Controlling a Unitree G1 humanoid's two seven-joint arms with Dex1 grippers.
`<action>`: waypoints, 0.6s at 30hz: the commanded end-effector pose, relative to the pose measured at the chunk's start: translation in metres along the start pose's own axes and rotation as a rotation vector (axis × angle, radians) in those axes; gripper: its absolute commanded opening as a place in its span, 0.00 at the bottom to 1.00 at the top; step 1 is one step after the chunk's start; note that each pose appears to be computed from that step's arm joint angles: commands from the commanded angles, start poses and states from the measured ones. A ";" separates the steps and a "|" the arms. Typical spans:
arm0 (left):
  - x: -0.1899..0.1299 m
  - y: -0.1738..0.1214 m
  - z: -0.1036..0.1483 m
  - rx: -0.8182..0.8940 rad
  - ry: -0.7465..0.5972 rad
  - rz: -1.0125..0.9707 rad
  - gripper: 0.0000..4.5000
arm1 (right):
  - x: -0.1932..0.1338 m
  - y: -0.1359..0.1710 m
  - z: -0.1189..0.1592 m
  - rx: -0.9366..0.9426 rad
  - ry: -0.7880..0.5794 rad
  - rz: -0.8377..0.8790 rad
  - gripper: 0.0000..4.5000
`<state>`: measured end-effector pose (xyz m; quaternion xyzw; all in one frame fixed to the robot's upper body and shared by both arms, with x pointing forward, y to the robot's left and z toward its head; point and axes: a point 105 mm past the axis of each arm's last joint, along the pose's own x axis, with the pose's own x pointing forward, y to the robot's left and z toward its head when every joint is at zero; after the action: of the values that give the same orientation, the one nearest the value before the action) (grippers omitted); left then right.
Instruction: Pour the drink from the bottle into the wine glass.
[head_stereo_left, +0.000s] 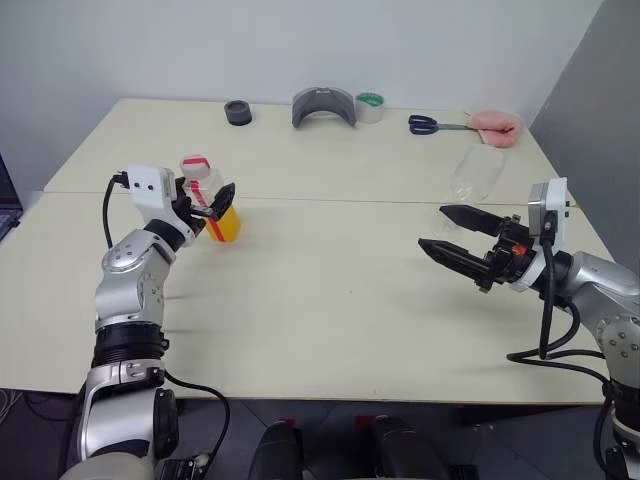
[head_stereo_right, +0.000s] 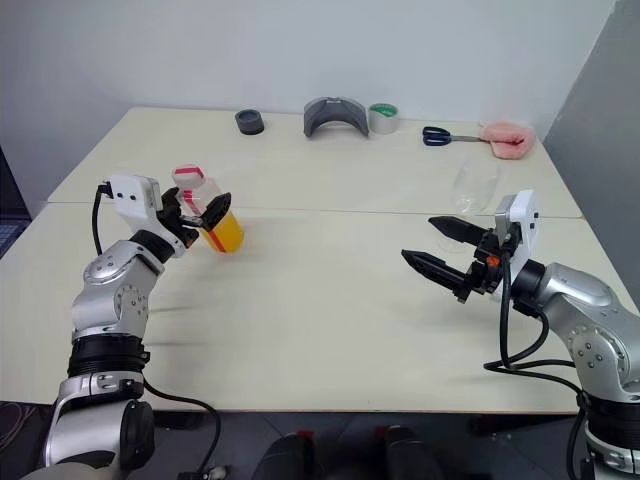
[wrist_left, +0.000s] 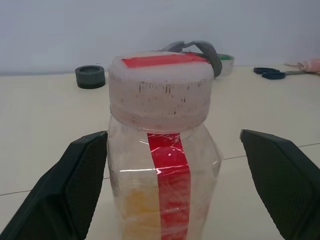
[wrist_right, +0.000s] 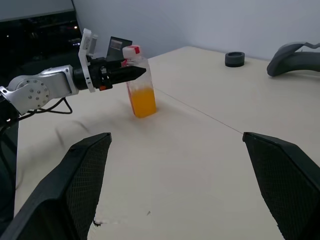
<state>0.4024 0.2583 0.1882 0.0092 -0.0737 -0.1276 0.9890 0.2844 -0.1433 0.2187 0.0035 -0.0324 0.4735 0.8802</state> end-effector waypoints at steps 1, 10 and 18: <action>0.005 0.002 0.020 0.040 -0.072 0.007 1.00 | -0.003 0.002 0.015 -0.065 -0.036 -0.010 1.00; 0.011 0.004 0.022 0.041 -0.102 0.003 1.00 | -0.003 0.001 0.017 -0.072 -0.041 -0.015 1.00; 0.015 0.005 0.017 0.052 -0.088 -0.003 1.00 | -0.004 0.000 0.018 -0.078 -0.047 -0.028 1.00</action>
<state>0.4143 0.2618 0.1920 0.0133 -0.0959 -0.1234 0.9876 0.2861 -0.1446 0.2191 0.0035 -0.0335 0.4642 0.8851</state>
